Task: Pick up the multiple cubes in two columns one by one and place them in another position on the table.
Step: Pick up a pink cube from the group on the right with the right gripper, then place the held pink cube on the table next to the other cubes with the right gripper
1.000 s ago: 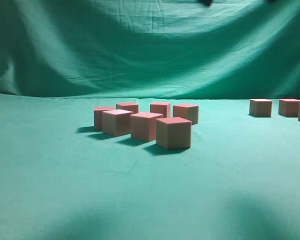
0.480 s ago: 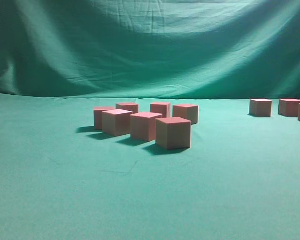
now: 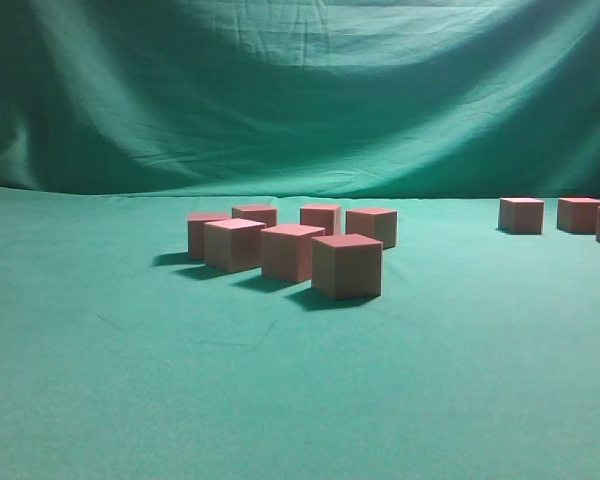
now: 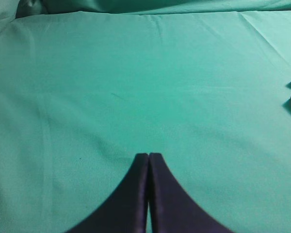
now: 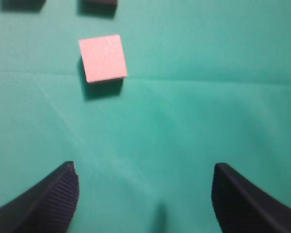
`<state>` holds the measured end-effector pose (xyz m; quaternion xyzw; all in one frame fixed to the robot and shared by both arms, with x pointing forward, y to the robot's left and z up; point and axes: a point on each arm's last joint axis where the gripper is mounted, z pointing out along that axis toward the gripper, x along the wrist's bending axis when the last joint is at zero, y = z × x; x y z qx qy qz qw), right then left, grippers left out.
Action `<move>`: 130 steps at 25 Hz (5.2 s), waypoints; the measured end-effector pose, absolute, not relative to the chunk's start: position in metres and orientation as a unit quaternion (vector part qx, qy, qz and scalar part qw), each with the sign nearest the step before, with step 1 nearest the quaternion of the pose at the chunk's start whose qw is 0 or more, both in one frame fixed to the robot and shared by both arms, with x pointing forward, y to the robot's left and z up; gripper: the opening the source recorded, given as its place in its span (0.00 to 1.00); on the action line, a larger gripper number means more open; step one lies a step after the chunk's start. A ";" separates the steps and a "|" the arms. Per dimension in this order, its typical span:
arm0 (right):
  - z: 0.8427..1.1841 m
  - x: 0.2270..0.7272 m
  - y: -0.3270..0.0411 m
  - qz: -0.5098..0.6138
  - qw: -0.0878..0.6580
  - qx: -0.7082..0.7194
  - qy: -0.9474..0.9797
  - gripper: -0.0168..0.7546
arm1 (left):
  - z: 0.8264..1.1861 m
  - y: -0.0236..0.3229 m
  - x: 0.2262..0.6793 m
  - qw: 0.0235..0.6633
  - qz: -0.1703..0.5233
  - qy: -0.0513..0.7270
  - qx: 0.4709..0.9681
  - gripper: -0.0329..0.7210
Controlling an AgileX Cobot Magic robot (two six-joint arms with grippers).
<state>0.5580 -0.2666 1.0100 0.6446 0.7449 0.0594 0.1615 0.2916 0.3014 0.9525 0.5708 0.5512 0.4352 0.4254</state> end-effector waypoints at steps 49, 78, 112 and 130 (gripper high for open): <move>1.118 0.582 -0.183 0.160 0.122 0.548 0.812 0.37 | 0.953 0.301 0.292 0.425 0.435 0.551 0.571 0.04; 1.015 0.393 -0.056 0.177 0.035 0.572 0.800 0.37 | 0.953 0.301 0.292 0.425 0.435 0.551 0.571 0.04; 0.939 0.419 -0.035 0.096 0.131 0.377 0.912 0.37 | 0.953 0.301 0.292 0.425 0.435 0.551 0.571 0.04; 0.934 0.422 -0.035 0.090 0.148 0.356 0.918 0.37 | 0.953 0.301 0.292 0.425 0.435 0.551 0.571 0.04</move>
